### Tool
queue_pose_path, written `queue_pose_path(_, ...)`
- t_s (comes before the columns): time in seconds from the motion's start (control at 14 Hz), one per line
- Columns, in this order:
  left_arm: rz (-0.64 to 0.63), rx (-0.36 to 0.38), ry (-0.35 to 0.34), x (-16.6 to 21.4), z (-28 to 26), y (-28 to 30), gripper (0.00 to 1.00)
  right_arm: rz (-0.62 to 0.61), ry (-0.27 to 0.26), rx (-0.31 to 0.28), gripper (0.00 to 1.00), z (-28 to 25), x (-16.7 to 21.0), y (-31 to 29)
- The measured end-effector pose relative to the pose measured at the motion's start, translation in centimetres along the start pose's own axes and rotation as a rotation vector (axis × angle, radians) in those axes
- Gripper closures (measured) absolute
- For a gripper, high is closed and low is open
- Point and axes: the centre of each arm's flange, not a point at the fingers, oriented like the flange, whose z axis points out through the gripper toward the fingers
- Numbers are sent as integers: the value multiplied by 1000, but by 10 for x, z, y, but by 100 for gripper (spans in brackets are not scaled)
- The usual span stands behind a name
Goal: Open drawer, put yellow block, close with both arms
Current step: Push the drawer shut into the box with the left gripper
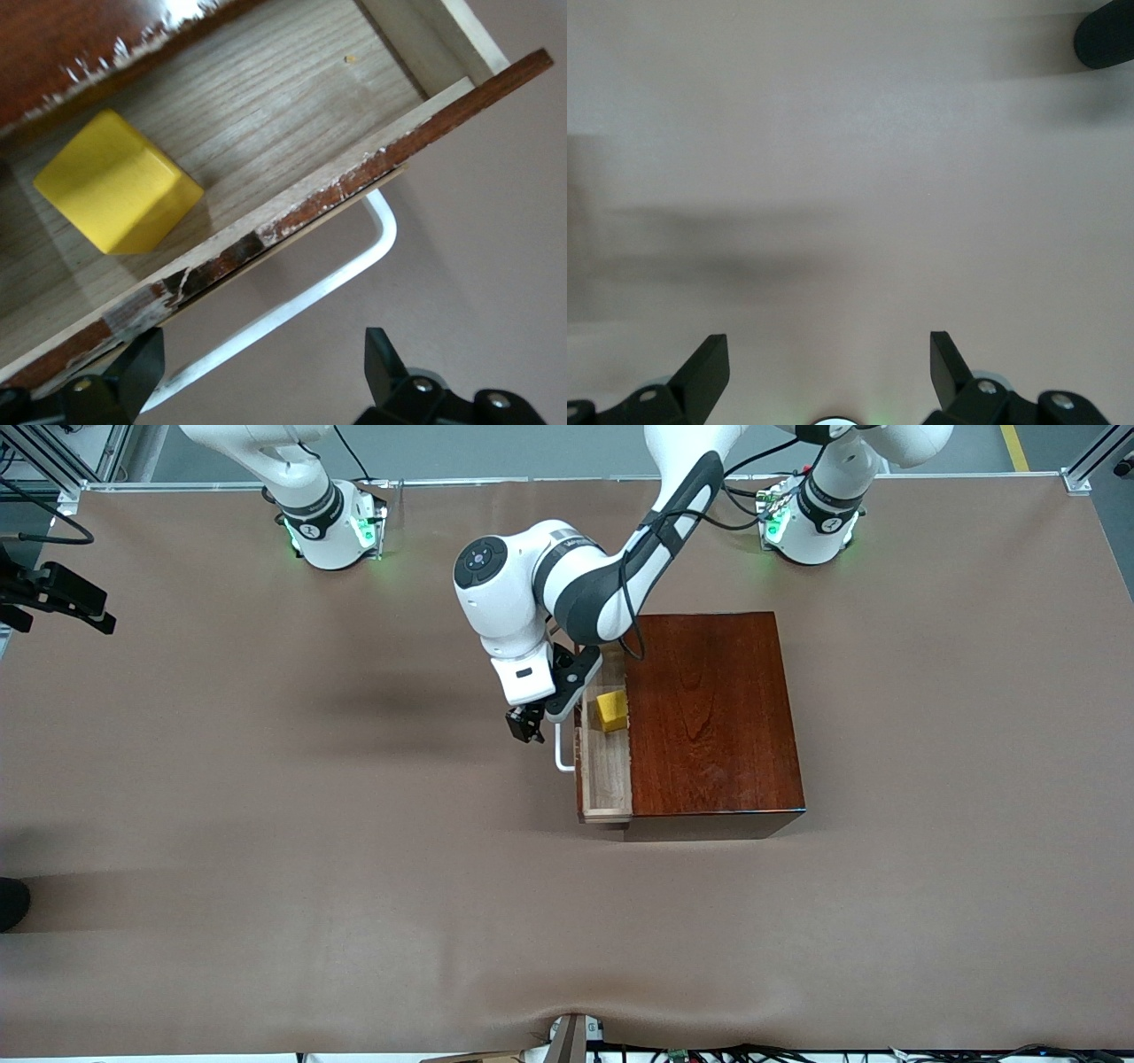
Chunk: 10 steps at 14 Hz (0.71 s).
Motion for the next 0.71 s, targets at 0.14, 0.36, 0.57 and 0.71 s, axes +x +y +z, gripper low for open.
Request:
queue_pose_path(0.14,3,31,12,10,2,-1,0,-7,2,5,0,-1,0,-4)
queue_pose_path(0.36,-5,47,15,20,2,0,0,-50,6,1,0,-3,0,-28)
queue_pose_path(0.57,-5,65,22,22,5,-2,0,-53,7,0,0,-3,0,-30)
queue_pose_path(0.71,-7,75,26,24,8,-3,0,-41,6,0,0,-3,0,-23)
